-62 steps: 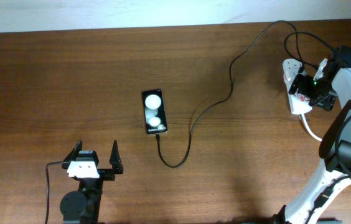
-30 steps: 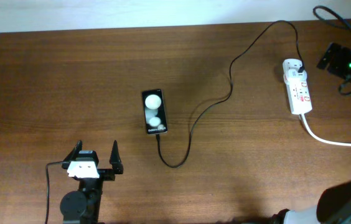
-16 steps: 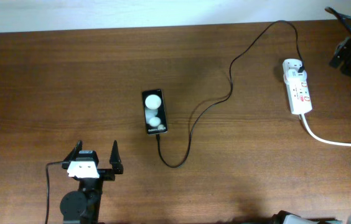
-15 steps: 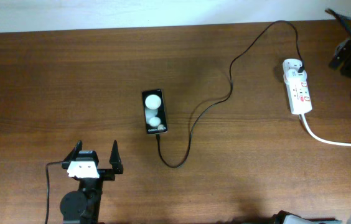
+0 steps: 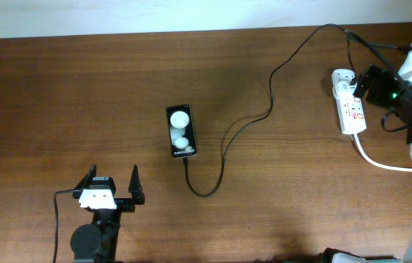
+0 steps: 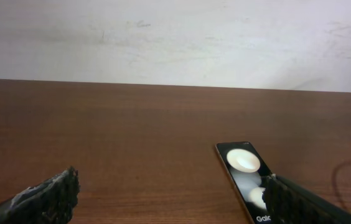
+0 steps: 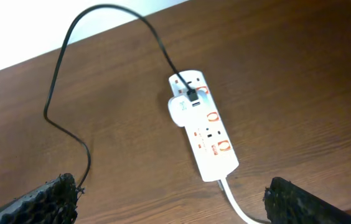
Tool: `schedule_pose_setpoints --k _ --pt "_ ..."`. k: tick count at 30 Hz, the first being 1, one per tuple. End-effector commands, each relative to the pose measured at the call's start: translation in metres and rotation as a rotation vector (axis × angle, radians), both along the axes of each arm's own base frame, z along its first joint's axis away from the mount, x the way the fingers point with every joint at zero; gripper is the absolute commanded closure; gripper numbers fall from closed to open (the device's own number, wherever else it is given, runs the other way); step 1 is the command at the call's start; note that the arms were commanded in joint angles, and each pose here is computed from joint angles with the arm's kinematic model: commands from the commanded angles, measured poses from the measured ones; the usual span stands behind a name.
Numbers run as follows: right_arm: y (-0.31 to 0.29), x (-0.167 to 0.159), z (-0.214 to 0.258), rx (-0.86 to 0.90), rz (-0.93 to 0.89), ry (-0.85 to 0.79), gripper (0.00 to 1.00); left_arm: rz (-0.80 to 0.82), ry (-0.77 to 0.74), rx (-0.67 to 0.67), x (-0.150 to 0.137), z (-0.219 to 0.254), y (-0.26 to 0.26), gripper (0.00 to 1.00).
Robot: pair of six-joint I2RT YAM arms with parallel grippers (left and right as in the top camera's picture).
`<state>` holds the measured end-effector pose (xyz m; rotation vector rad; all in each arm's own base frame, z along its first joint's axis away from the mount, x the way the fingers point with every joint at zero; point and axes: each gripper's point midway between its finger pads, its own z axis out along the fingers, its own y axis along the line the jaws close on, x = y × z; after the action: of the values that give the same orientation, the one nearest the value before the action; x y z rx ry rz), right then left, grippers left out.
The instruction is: Plug charger to phone and switch on socket
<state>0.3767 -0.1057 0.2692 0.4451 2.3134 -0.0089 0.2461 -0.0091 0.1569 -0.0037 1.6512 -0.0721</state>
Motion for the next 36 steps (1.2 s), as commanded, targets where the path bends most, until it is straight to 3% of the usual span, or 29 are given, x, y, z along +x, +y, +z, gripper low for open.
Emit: schedule_pose_setpoints --k 1,14,28,36 --pt "0.009 -0.004 -0.014 0.004 0.016 0.034 0.02 0.013 0.0 0.015 0.0 -0.001 0.003 0.01" --pt "0.019 -0.041 -0.106 0.071 0.017 0.255 0.01 0.013 0.0 0.015 0.0 -0.001 0.003 0.01" --pt "0.041 -0.054 -0.103 0.017 0.065 0.272 0.01 0.013 0.0 0.016 0.0 -0.001 0.003 0.01" --pt "0.078 -0.087 -0.157 0.035 0.206 0.401 0.01 0.013 0.0 0.015 0.0 -0.001 0.003 0.01"
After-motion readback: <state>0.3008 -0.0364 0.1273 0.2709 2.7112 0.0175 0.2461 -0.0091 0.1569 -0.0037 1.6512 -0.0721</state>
